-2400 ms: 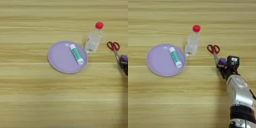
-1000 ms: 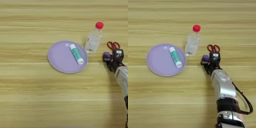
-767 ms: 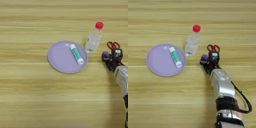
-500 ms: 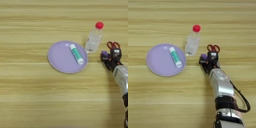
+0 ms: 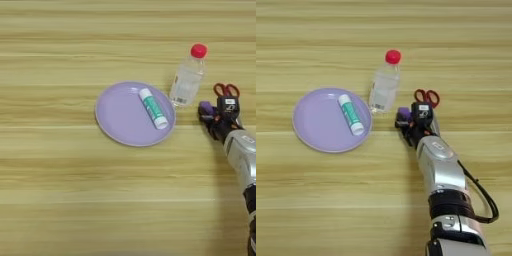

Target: Move the objects on the table

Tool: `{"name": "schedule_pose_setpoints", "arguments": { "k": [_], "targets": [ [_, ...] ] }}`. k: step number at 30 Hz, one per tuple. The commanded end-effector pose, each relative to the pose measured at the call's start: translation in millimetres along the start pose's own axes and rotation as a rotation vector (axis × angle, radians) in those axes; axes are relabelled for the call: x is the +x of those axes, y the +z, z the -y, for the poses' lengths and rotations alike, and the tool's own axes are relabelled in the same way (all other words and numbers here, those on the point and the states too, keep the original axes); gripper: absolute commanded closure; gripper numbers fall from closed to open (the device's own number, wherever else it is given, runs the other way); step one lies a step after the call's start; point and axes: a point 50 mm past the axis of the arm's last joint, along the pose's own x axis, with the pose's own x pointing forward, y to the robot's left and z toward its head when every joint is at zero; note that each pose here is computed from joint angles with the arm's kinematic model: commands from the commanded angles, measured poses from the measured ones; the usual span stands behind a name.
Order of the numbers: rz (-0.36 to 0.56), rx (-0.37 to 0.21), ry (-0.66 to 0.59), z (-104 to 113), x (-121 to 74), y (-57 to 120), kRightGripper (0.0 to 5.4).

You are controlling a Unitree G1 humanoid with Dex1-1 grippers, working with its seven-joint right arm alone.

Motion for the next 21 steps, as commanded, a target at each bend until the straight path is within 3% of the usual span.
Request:
{"name": "schedule_pose_setpoints", "arguments": {
  "k": [1, 5, 9, 21],
  "targets": [
    [0.073, -0.04, 0.008, -1.1, 5.1, 24.1, 3.98],
    [0.075, -0.042, 0.006, -1.2, 4.8, 24.1, 3.98],
    [0.077, -0.045, 0.001, -0.9, 4.6, 24.3, 3.35],
    [0.09, -0.054, 0.002, -0.9, 2.7, 25.6, 2.15]
  ]
}}
